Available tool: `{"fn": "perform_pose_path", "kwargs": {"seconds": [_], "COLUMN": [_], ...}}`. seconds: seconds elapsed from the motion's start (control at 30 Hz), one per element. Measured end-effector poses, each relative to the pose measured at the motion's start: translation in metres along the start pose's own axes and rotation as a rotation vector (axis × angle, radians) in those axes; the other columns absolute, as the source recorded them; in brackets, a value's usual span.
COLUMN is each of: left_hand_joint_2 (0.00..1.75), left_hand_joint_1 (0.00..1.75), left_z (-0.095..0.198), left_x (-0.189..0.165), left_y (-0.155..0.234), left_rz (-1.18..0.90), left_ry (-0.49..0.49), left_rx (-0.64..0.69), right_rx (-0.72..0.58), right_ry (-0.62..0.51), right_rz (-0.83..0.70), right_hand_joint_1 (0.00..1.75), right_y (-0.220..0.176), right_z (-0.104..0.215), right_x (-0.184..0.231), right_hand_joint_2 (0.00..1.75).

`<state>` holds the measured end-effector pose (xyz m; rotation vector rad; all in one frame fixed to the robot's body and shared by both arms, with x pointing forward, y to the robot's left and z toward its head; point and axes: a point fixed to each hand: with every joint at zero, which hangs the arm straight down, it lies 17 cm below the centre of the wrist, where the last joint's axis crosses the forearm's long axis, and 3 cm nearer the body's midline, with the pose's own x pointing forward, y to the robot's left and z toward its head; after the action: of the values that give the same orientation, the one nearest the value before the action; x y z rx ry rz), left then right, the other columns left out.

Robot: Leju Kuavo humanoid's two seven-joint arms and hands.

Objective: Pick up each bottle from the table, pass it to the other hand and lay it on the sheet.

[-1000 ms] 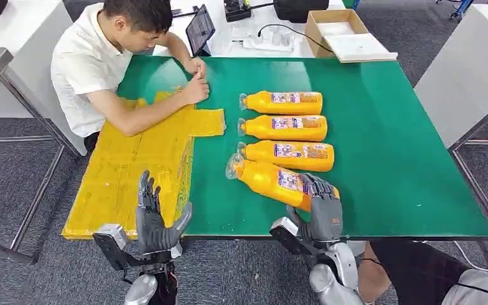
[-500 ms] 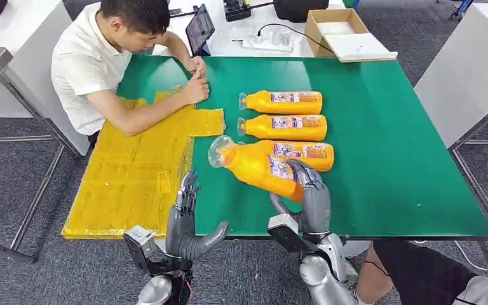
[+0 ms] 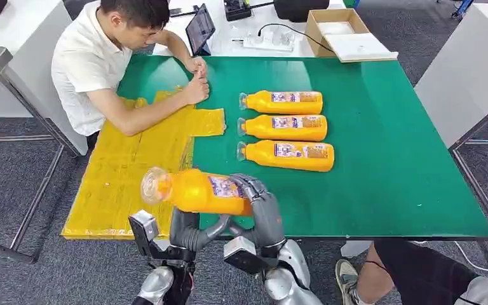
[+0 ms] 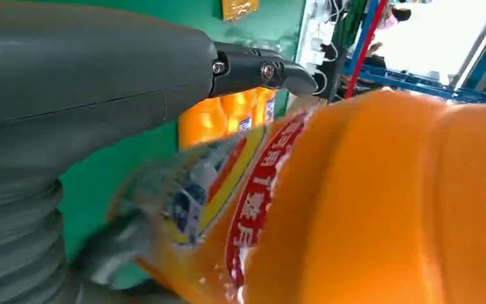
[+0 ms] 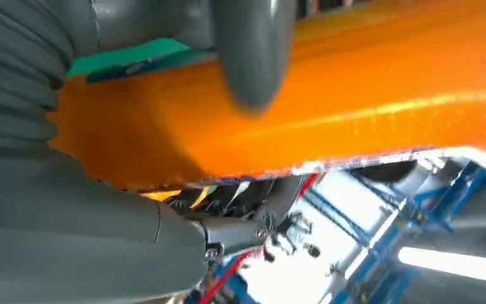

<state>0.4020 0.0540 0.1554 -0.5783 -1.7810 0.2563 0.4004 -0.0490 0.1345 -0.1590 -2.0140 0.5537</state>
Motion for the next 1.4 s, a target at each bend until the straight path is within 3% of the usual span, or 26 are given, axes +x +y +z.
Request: {"fn": "perform_pose_path", "kwargs": {"seconds": [0.37, 0.4, 0.43, 0.57, 0.6, 0.63, 0.67, 0.7, 0.93, 1.07, 1.3, 1.4], "left_hand_joint_2": [1.75, 1.75, 1.75, 1.75, 1.75, 1.75, 1.75, 1.75, 1.75, 1.75, 1.75, 1.75], "left_hand_joint_1": [0.00, 0.24, 1.43, 1.43, 1.75, 1.75, 1.75, 1.75, 1.75, 1.75, 1.75, 1.75], "left_z": [-0.008, -0.008, -0.008, -0.008, -0.008, -0.008, -0.008, -0.009, -0.012, -0.018, -0.039, -0.042], "left_x": [0.024, 0.024, 0.024, 0.024, 0.024, 0.024, 0.023, 0.023, 0.015, 0.008, 0.036, 0.067], "left_y": [0.002, 0.002, 0.002, 0.002, 0.003, 0.004, 0.004, 0.005, 0.015, 0.028, 0.056, 0.084], "left_rz": [0.106, 0.124, 0.143, 0.162, 0.163, 0.163, 0.165, 0.170, 0.221, 0.056, -0.294, -0.606], "left_ry": [-0.067, -0.065, -0.061, -0.057, -0.057, -0.056, -0.053, -0.051, 0.015, 0.048, -0.070, -0.193], "left_rx": [0.032, 0.032, 0.030, 0.029, 0.032, 0.033, 0.035, 0.037, 0.062, 0.116, 0.217, 0.332], "right_rx": [0.121, 0.125, 0.131, 0.149, 0.150, 0.151, 0.152, 0.155, 0.150, 0.128, 0.071, 0.024], "right_ry": [0.007, 0.006, 0.005, -0.008, -0.007, -0.007, -0.008, -0.010, -0.013, -0.004, -0.041, -0.071], "right_rz": [-0.089, -0.087, -0.084, -0.071, -0.069, -0.067, -0.063, -0.053, 0.003, 0.002, 0.017, 0.044], "right_hand_joint_1": [1.75, 1.75, 1.75, 1.75, 0.86, 0.00, 0.00, 0.00, 0.00, 0.00, 0.00, 0.00], "right_y": [0.059, 0.060, 0.062, 0.069, 0.069, 0.069, 0.070, 0.071, 0.072, 0.069, 0.051, 0.037], "right_z": [0.001, 0.001, 0.001, 0.001, 0.001, 0.001, 0.001, 0.002, 0.015, 0.028, 0.034, 0.035], "right_x": [0.006, 0.005, 0.005, 0.006, 0.006, 0.006, 0.005, 0.005, -0.001, -0.002, 0.010, 0.020], "right_hand_joint_2": [1.75, 1.75, 1.75, 1.75, 1.75, 1.75, 1.75, 0.00, 0.00, 0.00, 0.00, 0.00]}}
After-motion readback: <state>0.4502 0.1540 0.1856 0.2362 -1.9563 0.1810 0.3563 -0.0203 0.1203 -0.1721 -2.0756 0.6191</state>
